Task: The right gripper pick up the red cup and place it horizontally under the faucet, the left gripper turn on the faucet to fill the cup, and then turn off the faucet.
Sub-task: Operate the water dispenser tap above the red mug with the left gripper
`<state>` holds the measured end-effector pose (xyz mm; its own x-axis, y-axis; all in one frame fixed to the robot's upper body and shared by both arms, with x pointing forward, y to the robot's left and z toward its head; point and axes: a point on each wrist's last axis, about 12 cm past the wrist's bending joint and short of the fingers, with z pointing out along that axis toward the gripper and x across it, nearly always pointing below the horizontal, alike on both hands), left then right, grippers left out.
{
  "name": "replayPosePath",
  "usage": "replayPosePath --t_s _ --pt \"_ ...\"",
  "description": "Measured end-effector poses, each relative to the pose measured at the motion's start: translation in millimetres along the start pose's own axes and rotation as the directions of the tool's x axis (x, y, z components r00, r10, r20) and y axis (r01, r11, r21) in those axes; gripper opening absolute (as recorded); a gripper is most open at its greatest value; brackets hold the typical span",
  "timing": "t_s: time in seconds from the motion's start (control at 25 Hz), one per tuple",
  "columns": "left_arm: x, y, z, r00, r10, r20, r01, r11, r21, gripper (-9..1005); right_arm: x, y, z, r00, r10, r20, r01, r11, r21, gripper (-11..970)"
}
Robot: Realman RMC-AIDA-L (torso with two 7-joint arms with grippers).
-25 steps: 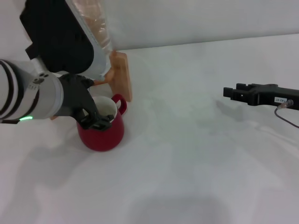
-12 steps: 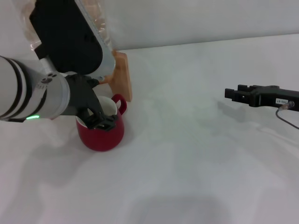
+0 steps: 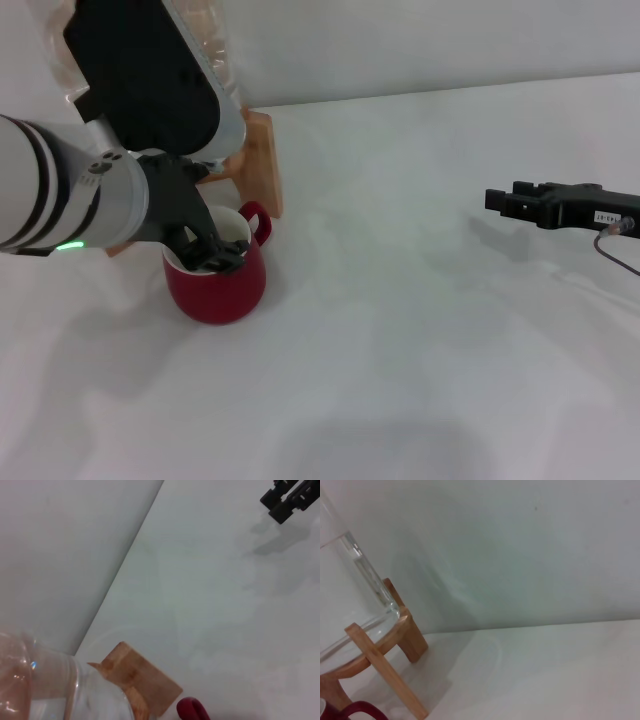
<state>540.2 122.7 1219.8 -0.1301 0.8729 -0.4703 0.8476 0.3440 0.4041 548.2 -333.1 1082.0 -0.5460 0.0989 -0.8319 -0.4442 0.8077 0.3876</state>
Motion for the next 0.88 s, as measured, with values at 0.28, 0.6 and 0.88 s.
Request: replayPosePath --t_s 0.28,0.6,0.88 --pt "-0.1 0.4 0.2 1.0 0.002 -0.002 -0.002 1.0 -0.007 885 -1.0 0.2 0.8 1.0 -0.002 0.001 0.002 1.0 0.0 547" --pt "-2.8 1.4 0.4 1.0 0.008 0.001 -0.008 1.0 -0.01 885 -1.0 0.1 0.8 1.0 -0.002 0.001 0.002 1.0 0.001 547" --pt "-4.0 2.1 4.4 1.0 0.01 -0.006 -0.01 1.0 -0.006 885 -0.4 -0.3 0.4 1.0 0.0 0.001 0.0 1.0 0.002 547"
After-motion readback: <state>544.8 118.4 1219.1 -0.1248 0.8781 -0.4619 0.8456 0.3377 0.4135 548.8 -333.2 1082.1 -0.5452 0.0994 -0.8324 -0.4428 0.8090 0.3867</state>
